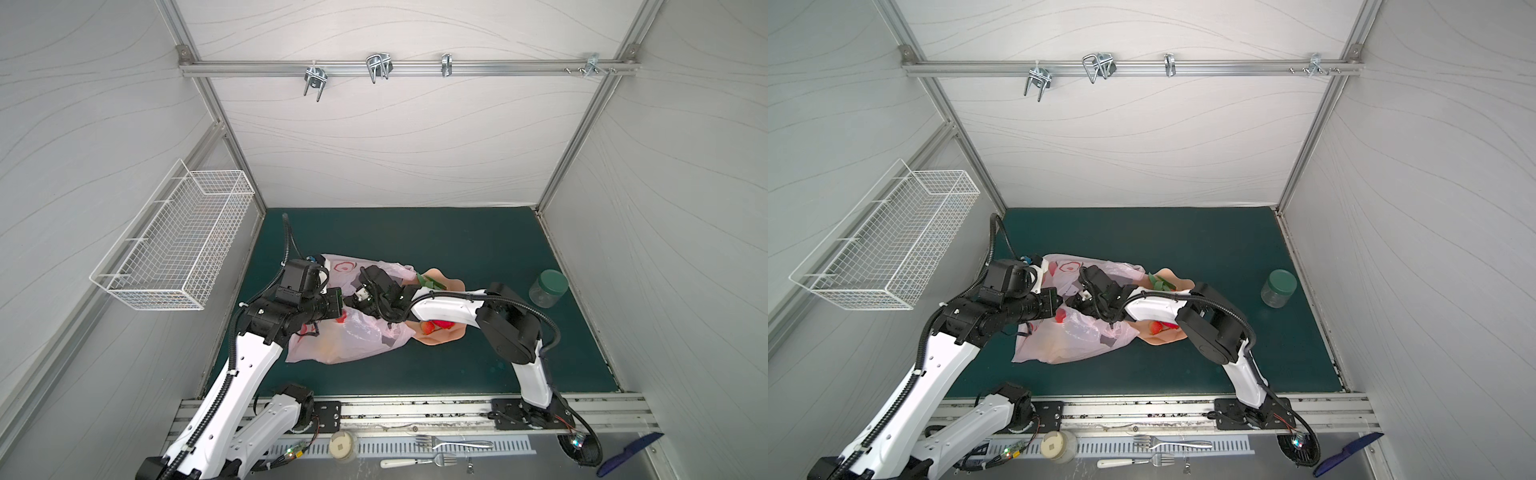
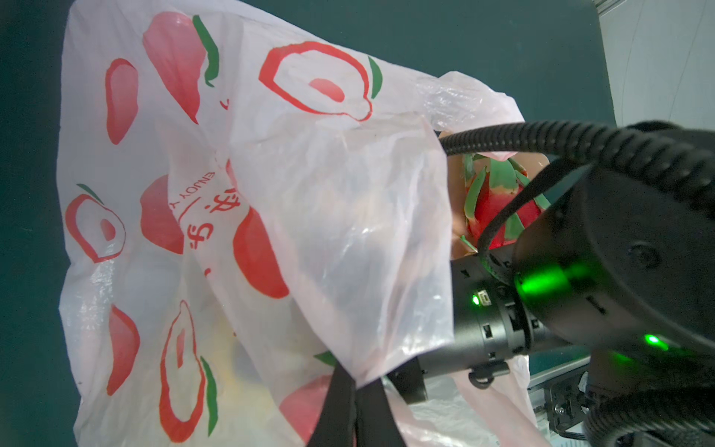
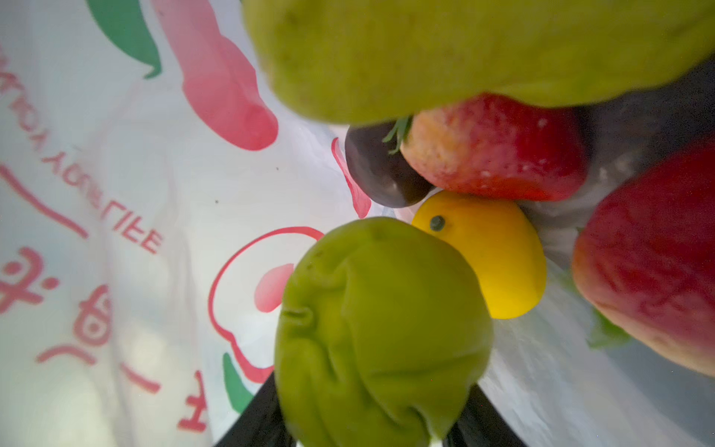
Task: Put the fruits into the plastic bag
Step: 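Open the right gripper to release the green apple inside the bag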
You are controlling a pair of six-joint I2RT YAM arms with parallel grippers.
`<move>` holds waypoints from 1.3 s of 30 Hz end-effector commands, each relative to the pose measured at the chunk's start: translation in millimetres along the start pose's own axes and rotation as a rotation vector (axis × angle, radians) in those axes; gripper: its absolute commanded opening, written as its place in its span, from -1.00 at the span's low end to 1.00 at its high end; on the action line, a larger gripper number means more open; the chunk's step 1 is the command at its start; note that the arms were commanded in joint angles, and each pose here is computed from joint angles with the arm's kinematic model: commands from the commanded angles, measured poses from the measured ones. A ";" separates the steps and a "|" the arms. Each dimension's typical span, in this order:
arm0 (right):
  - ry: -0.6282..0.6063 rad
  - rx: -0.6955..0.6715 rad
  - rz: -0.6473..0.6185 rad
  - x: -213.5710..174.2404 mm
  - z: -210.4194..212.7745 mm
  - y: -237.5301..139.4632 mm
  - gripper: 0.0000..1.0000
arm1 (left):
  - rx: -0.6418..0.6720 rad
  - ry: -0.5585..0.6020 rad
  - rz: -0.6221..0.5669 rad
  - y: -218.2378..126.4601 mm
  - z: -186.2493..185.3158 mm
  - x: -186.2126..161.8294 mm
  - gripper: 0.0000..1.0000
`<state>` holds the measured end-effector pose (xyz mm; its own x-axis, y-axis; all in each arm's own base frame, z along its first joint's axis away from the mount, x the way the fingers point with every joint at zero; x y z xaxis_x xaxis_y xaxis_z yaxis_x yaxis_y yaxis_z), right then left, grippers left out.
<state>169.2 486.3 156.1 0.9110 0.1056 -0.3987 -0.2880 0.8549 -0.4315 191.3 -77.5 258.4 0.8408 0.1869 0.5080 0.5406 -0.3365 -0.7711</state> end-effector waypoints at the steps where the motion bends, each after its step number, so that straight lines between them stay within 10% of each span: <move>1: 0.027 -0.030 0.053 -4.5 -3.4 9.3 0.28 | -0.033 0.010 -0.072 -11.4 -9.5 15.2 -1.00; 7: -0.047 -0.022 0.067 -9.0 5.3 3.1 0.74 | -0.028 0.012 -0.075 -13.1 -8.4 13.8 -1.00; 39: -0.139 -0.051 0.028 -16.6 11.7 -33.3 0.98 | 0.008 -0.007 -0.086 -17.8 -0.5 5.4 -1.00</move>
<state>168.7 470.7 165.0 0.9279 0.1934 -0.3188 -0.3306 0.8220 -0.4637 186.9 -73.4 264.6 0.8176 0.2027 0.5388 0.5753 -0.3222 -0.7518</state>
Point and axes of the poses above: each gripper's point midway between its finger pads, its own y axis out along the fingers, its own z axis along the line the jaws close on, x = y × z, the point moved 6 cm from there along -y, back along the fingers, and after that the axes turned 1 degree about -y, right-handed, at the moved point
